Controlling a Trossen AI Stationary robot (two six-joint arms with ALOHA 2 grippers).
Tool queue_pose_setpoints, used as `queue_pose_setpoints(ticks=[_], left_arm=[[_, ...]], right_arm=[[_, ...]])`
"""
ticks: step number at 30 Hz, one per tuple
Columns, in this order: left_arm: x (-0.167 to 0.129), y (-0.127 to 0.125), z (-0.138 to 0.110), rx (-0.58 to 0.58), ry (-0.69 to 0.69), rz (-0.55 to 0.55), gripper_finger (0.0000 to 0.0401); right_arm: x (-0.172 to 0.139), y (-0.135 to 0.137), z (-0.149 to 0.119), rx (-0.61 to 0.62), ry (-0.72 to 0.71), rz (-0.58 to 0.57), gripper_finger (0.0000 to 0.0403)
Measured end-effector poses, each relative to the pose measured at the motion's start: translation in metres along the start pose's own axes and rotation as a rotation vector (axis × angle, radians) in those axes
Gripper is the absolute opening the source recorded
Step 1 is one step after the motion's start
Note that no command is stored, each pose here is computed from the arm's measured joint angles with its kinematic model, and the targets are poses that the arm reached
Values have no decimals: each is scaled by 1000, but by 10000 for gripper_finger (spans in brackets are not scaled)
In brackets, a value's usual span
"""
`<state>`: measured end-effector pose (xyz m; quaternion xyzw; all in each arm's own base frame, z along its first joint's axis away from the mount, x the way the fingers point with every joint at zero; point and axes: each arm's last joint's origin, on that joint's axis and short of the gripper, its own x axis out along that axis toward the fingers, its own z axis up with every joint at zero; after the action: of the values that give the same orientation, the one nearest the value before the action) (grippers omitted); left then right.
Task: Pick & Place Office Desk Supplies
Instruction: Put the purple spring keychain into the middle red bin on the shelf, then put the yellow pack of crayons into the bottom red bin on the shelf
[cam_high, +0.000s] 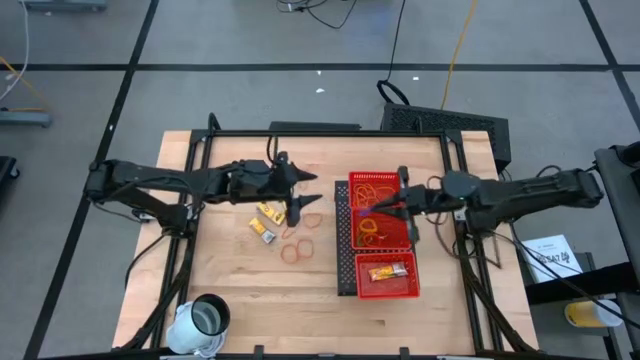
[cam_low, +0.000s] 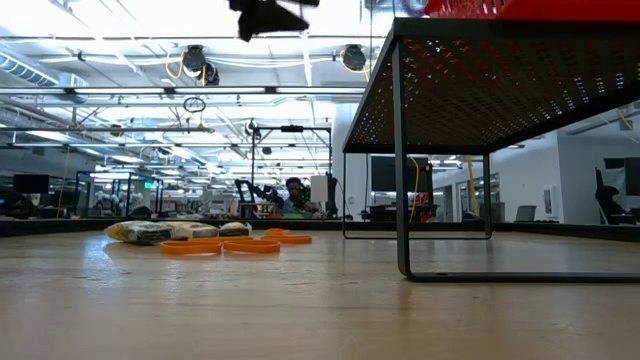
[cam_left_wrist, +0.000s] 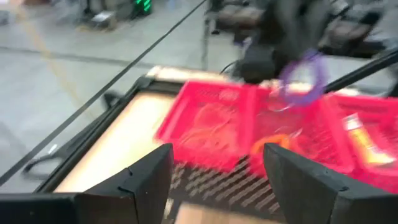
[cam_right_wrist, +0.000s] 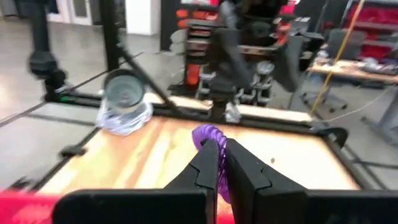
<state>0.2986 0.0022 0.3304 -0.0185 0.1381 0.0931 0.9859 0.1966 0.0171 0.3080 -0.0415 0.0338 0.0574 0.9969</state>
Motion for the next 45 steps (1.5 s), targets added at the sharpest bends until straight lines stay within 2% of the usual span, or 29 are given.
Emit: queue_pose_setpoints(ticks=[6, 12, 15, 25, 29, 33, 37, 45], left_arm=[[3, 2, -6, -37, 44, 38, 259], [8, 1, -8, -38, 48, 39, 258], [9, 1, -10, -35, 63, 39, 258], [9, 1, -11, -54, 72, 42, 257], [8, 2, -15, -60, 114, 46, 257], [7, 3, -23, -86, 193, 59, 257], [4, 4, -33, -156, 302, 89, 257], [6, 6, -57, -442, 475, 259, 257]], right_arm=[[-28, 14, 0, 35, 76, 78, 7], [-35, 18, -2, 47, 104, 108, 15], [-34, 18, -3, 49, 116, 107, 40], [-30, 19, -6, 61, 145, 107, 166], [-30, 19, -6, 60, 144, 107, 191], [-30, 19, -6, 59, 144, 107, 200], [-30, 19, -6, 59, 144, 106, 200], [-30, 19, -6, 25, 142, 109, 190]])
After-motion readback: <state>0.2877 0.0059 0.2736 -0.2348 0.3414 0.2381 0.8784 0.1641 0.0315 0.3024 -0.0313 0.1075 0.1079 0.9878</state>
